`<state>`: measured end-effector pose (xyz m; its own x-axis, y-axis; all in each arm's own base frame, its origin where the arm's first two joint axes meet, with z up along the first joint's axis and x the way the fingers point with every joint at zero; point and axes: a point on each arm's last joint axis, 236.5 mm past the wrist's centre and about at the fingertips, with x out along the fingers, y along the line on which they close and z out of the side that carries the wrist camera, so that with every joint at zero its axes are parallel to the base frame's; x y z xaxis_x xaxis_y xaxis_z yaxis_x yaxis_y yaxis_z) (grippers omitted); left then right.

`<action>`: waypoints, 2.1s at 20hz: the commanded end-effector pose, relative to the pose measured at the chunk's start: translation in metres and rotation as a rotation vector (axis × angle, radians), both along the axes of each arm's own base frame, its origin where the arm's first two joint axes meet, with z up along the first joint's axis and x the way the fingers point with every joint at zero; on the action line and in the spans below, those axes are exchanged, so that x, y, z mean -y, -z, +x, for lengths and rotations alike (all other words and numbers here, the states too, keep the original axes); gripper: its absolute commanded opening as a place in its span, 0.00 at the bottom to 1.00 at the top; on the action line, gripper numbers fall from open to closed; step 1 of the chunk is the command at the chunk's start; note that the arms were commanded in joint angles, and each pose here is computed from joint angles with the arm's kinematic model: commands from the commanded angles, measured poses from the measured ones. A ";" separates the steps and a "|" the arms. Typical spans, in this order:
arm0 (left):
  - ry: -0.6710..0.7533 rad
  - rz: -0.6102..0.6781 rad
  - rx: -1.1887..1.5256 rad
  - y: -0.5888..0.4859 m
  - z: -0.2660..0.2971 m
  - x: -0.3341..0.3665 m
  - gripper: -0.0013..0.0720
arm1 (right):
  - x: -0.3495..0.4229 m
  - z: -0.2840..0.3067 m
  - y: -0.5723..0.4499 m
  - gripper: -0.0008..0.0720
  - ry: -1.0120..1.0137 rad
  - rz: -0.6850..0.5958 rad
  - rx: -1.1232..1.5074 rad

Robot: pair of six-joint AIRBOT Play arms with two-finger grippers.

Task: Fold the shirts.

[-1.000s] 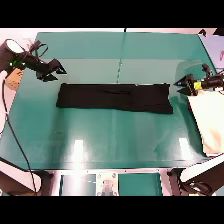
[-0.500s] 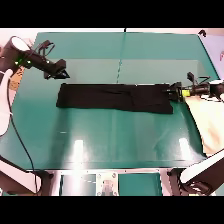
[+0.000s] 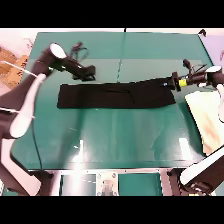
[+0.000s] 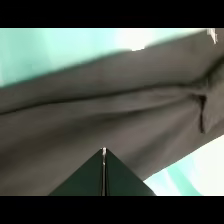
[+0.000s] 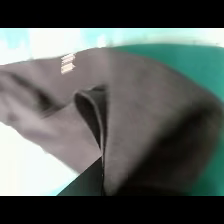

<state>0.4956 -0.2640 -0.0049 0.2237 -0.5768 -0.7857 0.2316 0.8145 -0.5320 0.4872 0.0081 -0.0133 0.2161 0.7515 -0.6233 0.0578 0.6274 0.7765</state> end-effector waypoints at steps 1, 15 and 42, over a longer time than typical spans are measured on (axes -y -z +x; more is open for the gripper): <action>0.041 -0.032 0.001 0.042 -0.014 0.077 0.05 | -0.021 -0.016 -0.081 0.04 -0.101 0.001 0.057; 0.087 -0.232 -0.049 0.048 -0.031 0.162 0.05 | -0.086 -0.060 -0.183 0.04 -0.219 -0.054 0.172; -0.048 0.151 0.054 -0.076 0.022 -0.203 0.05 | -0.348 -0.015 -0.046 0.52 -0.232 0.055 0.094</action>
<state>0.5164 -0.0719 0.0756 0.2848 -0.4802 -0.8297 0.2204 0.8751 -0.4308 0.4660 0.4204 0.0276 0.1622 0.8280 -0.5368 -0.1864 0.5599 0.8073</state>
